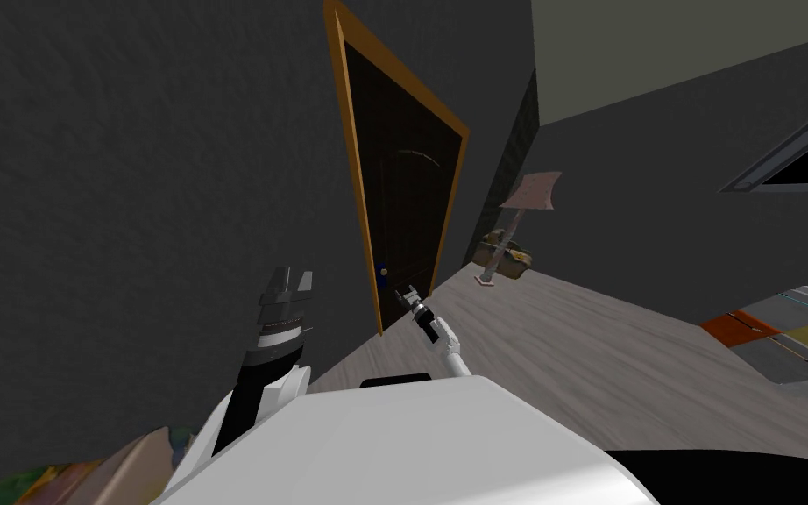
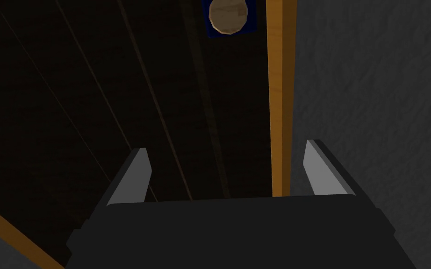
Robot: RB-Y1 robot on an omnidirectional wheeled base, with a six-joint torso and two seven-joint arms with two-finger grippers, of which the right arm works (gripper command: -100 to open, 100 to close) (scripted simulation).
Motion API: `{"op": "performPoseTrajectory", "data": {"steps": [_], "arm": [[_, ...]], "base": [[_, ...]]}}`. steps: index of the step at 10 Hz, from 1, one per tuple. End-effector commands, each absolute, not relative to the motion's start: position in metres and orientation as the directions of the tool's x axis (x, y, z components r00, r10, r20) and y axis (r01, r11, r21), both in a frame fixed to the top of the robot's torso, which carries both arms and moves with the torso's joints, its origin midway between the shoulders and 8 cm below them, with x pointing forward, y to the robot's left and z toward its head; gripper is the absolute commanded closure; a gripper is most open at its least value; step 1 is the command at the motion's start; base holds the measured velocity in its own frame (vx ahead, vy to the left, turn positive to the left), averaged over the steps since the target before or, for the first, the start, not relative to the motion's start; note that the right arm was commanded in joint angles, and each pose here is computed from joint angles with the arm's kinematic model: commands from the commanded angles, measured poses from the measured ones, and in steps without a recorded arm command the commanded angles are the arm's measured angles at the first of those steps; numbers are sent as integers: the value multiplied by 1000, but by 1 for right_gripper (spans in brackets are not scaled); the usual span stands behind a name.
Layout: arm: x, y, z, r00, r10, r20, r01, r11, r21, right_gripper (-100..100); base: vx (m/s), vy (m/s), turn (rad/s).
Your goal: Pull the door open
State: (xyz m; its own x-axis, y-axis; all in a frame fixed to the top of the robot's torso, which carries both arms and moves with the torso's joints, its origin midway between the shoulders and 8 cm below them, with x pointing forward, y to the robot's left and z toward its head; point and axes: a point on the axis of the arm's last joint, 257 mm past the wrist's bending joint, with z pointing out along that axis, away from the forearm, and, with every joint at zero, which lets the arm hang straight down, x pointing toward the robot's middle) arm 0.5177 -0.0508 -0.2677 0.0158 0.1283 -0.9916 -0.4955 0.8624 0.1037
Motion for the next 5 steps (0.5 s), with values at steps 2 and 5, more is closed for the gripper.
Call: {"op": "performPoseTrajectory", "data": {"steps": [2,5], "arm": [[519,-35,-278,8,77,-997,-516,854,62,-100],[518,-16,-290,2,28,-1000,-539,842,22,-100]], "base": [[119,22,-6],[118,20,-3]]}}
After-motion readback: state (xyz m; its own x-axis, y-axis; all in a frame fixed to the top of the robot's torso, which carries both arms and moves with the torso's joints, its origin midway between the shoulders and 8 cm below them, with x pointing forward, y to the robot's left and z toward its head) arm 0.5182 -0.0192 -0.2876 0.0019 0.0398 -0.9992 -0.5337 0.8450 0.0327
